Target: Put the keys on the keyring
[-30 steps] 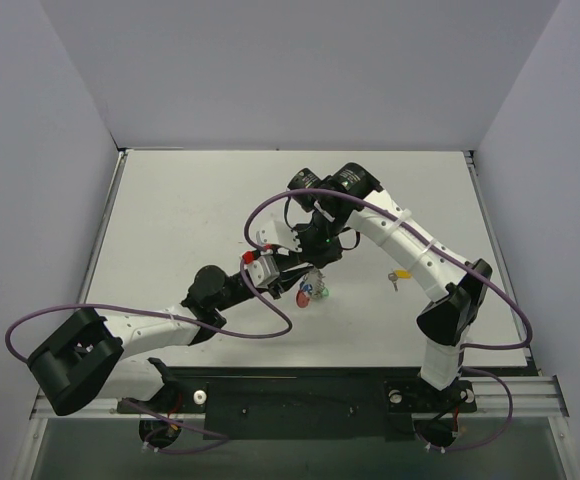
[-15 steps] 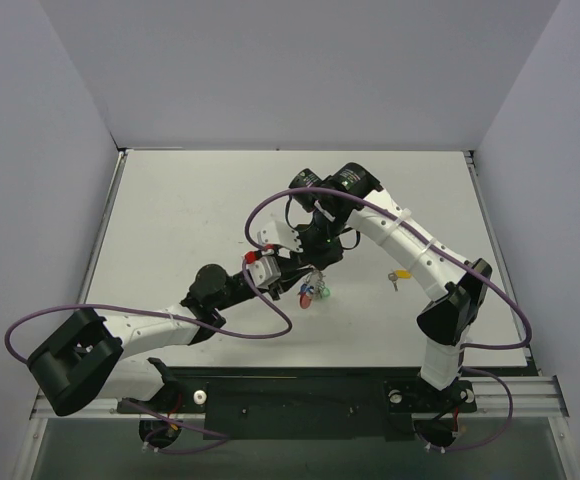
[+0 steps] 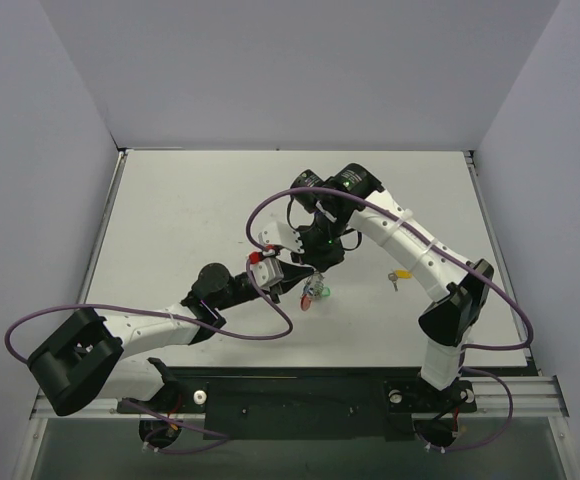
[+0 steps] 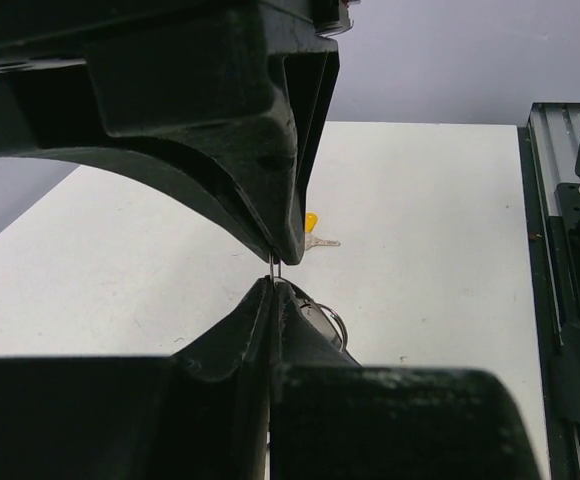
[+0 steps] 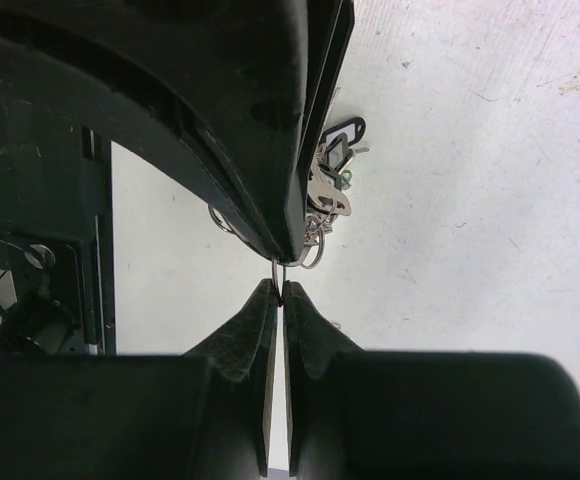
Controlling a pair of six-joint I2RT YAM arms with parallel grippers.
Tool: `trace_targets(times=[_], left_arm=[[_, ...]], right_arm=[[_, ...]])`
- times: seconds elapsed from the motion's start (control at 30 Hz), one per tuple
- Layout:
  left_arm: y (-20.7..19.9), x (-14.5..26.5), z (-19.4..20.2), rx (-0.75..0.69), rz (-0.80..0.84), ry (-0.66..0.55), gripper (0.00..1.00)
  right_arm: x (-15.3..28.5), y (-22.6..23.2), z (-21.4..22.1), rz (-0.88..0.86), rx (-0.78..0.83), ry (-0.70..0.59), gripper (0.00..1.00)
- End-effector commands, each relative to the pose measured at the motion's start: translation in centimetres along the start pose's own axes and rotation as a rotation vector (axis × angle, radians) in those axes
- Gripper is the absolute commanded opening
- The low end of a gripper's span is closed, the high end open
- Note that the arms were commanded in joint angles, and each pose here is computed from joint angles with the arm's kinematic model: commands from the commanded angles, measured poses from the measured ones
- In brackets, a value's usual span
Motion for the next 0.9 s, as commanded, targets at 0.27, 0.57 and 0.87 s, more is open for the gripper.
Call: trace_targets(times=[0.27,0.57,0.87], left_arm=[[-0.5,-0.3,-4.6,-0.009,0.013,-0.143,0.15],[-0.5,-0.3,-4.9,0.037,0.005,-0.172,0.15],[-0.3,0.1,-5.5,0.064,-0.005,-0.214,0.18]], right_arm=[[2.0,5.1,0.8,-0.14,-0.042,0.008,0.0],[2.0,5.1,0.8,-0.139,-0.043,0.005,0.0],[2.1,5.2,0.9,-0.135,-0.043,0.0,0.0]])
Point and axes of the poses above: each gripper's point midway between its finger pads, its own x axis back along the fingers, its own y axis along the line the jaws close on, z = x × y, the point moved 2 cm from there along x, back along the fingers, and after that the axes turned 11 degrees about x, right-handed, at the moved point
